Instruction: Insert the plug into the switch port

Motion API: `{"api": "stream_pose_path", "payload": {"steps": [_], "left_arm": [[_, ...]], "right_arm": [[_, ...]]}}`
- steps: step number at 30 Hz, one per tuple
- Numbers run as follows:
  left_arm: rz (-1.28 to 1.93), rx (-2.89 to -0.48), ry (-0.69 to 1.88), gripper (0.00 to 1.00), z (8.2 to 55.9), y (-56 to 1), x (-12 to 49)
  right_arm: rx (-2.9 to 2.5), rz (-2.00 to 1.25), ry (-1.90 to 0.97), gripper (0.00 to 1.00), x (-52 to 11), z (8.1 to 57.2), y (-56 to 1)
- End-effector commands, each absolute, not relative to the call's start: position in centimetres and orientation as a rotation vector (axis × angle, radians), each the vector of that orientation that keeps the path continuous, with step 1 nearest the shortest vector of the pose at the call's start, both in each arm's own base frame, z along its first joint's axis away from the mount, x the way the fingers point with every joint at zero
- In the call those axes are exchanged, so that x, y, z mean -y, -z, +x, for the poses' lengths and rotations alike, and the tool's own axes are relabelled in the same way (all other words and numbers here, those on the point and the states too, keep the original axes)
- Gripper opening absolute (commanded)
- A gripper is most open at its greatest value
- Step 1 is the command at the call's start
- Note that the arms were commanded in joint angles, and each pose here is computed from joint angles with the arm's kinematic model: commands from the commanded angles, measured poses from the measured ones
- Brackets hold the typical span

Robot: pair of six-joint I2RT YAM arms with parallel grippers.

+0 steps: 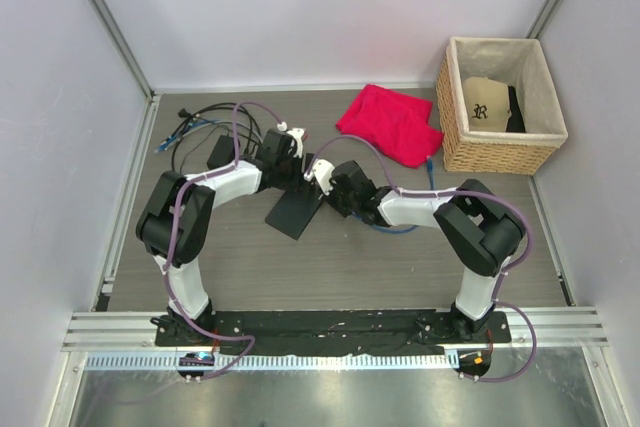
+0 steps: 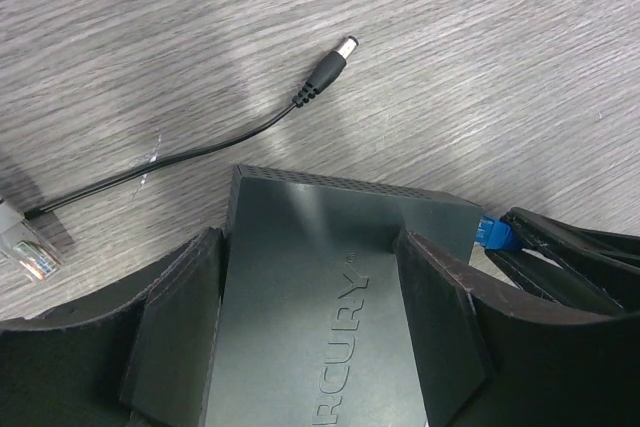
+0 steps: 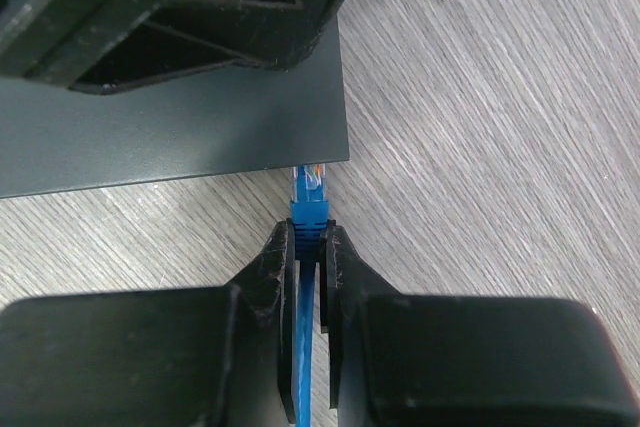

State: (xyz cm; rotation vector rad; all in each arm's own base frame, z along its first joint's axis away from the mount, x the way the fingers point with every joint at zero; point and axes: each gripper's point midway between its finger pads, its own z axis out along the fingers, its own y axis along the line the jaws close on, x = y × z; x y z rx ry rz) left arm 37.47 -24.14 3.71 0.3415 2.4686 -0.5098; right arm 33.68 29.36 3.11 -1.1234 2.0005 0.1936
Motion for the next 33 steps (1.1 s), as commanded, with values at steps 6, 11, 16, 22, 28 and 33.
{"api": "stream_pose_path", "payload": {"steps": [6,11,16,22,28,33], "left_arm": [[0.448,-2.606,0.872,0.64,30.3,-2.4,29.1],[0.450,-2.610,0.880,0.63,29.5,-2.3,29.5],[0.485,-2.598,0.918,0.62,28.7,-2.8,30.6],[0.550,-2.583,1.002,0.61,27.5,-3.6,31.8],[0.567,-2.549,1.034,0.61,27.4,-4.5,32.1],[0.471,-2.572,0.769,0.67,29.9,-3.4,29.6]], "right_arm": [[-1.660,-0.975,-0.449,0.01,-36.9,36.5,-13.0],[-1.620,-0.954,-0.495,0.01,-37.7,36.6,-14.6],[-1.561,-0.968,-0.516,0.01,-38.7,36.9,-16.8],[-1.531,-0.998,-0.522,0.01,-39.6,37.3,-17.5],[-1.539,-0.995,-0.542,0.01,-39.9,37.3,-16.9],[-1.642,-0.974,-0.498,0.02,-37.8,36.5,-14.0]]}}
